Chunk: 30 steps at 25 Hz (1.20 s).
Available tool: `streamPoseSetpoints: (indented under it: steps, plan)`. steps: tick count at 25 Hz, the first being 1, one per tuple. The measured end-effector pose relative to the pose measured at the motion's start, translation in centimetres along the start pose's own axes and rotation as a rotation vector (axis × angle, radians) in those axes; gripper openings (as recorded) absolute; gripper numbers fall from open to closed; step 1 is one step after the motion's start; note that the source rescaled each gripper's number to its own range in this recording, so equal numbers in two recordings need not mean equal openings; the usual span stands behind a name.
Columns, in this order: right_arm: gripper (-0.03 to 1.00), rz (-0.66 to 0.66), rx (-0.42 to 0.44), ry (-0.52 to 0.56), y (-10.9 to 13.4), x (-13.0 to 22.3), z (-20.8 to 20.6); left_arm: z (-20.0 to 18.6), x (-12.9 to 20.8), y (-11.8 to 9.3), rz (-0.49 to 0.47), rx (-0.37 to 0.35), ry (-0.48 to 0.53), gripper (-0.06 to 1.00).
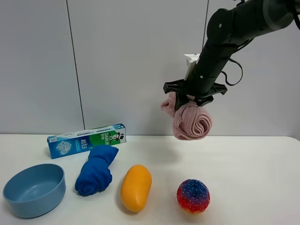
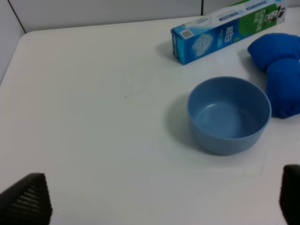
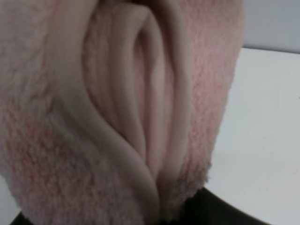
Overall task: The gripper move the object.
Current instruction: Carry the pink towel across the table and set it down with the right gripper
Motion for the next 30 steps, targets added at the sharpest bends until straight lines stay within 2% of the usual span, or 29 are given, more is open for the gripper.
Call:
streamPoseSetpoints:
  steps: [4, 11, 21, 30]
  plan:
    - [0.0, -0.041, -0.053, -0.026, 1.2, -0.9, -0.7, 0.0, 0.0, 0.0, 0.0, 0.0, 0.0, 1.0]
    - [0.0, -0.358, -0.156, -0.13, 5.6, -3.8, -3.9, 0.0, 0.0, 0.0, 0.0, 0.0, 0.0, 1.0]
    - [0.0, -0.703, -0.188, -0.293, 10.5, -7.5, -10.0, 0.0, 0.0, 0.0, 0.0, 0.0, 0.0, 1.0]
    - [0.0, -0.874, -0.231, -0.299, 14.7, -8.0, -8.8, 0.0, 0.0, 0.0, 0.0, 0.0, 0.0, 1.0]
Point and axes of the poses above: a point on each arm's last joint axis where the gripper is mounted, z pointing out along that axis toward the gripper, y along the wrist's bending axis when the last joint is at zero, x = y × z, the point moved 4 cm from there along z, pointing out along that axis toward the gripper, and after that the axes turned 9 degrees about -z, right-handed, at the moved point
